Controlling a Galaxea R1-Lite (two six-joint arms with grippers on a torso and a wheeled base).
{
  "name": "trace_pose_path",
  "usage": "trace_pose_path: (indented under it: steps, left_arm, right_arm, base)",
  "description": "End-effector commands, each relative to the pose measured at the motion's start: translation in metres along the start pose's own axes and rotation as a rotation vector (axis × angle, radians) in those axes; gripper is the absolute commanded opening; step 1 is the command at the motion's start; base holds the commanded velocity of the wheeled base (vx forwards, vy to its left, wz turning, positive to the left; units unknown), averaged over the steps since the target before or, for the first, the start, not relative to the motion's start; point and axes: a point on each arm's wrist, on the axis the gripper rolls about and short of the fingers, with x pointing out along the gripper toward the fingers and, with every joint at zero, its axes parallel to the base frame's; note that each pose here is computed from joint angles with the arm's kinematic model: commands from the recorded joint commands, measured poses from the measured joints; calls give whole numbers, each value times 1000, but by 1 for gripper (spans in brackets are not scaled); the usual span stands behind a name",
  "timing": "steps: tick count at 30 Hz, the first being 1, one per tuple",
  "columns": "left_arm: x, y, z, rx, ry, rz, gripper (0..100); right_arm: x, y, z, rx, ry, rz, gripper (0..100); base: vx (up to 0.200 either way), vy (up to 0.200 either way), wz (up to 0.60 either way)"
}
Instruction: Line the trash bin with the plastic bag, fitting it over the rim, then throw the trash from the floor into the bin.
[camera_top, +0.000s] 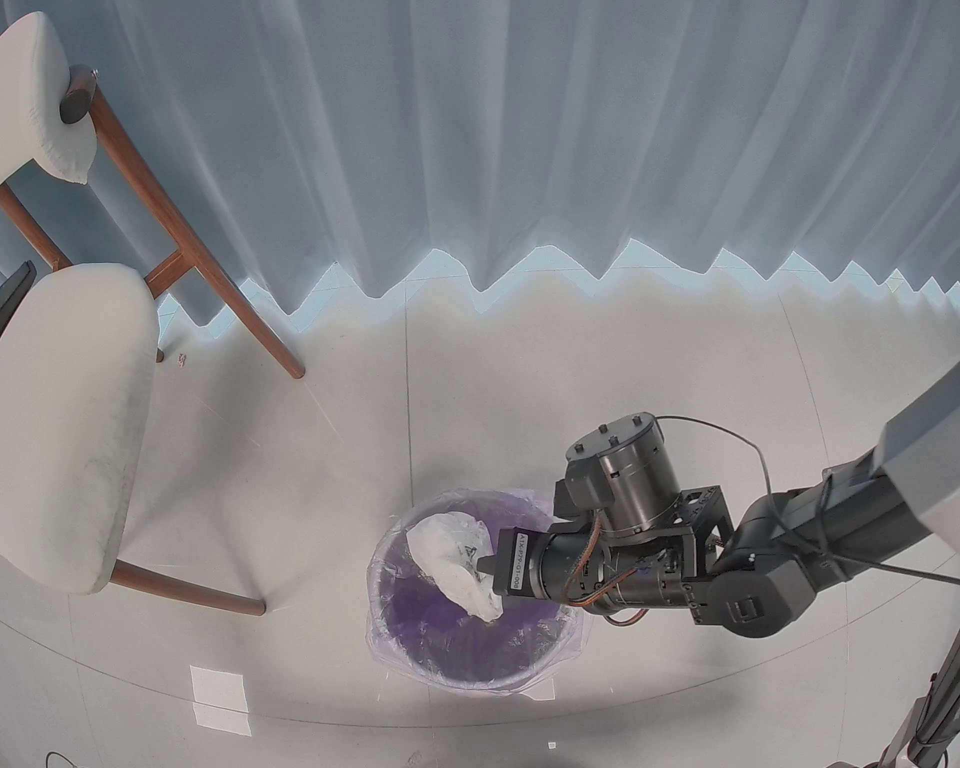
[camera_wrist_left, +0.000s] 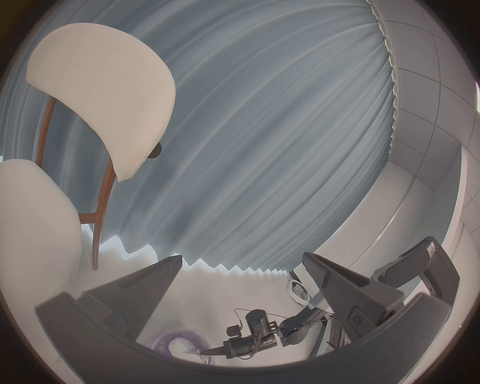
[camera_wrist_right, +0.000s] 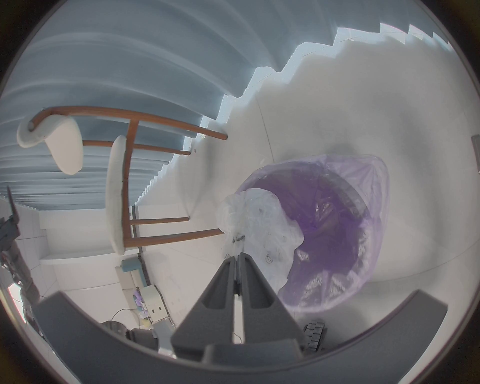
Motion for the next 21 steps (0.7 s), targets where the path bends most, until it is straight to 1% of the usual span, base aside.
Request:
trace_pose_path:
  steps: [1, 6, 17, 21]
  left_arm:
    - [-2, 0, -1, -1, 5, -5, 100]
    - [-1, 1, -2, -4, 10, -2, 100]
    - [-2, 0, -2, 0, 7, -6, 100]
    - [-2, 0, -2, 0, 7, -6, 100]
  right_arm:
    - [33, -33, -8, 28, 39, -82, 0]
    - [48, -42, -13, 33, 62, -104, 0]
    - [53, -46, -16, 34, 73, -117, 0]
    - [53, -49, -19, 10, 87, -127, 0]
  base:
    - [0, 0, 0]
    - [0, 0, 0]
    - [0, 0, 0]
    - [0, 0, 0]
